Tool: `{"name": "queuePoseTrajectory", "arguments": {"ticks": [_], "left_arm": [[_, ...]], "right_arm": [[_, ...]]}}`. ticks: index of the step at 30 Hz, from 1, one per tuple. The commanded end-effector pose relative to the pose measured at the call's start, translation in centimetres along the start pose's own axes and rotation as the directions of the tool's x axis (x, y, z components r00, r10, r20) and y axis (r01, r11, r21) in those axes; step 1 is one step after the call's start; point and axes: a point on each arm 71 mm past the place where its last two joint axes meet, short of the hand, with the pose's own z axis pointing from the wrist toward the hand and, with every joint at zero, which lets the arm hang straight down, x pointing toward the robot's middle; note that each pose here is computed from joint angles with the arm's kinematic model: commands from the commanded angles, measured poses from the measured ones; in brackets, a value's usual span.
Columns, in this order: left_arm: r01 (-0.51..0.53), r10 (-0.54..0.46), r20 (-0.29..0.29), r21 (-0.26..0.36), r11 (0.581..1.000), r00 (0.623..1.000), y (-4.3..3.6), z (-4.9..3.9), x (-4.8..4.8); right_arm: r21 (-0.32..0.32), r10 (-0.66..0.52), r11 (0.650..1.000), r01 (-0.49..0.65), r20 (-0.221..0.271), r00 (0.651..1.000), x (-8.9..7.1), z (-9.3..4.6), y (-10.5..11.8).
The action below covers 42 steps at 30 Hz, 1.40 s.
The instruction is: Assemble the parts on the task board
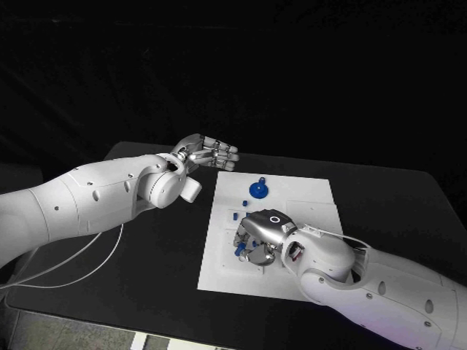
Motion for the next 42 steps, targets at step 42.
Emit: {"name": "queuePoseTrajectory", "arguments": {"ticks": [42], "left_arm": [[0.007, -0.006, -0.008, 0.005, 1.000, 1.000, -0.10, 0.22, 0.25]], "right_arm": [[0.027, -0.062, 0.998, 0.064, -0.075, 0.995, 1.8, 0.0, -0.1]]}}
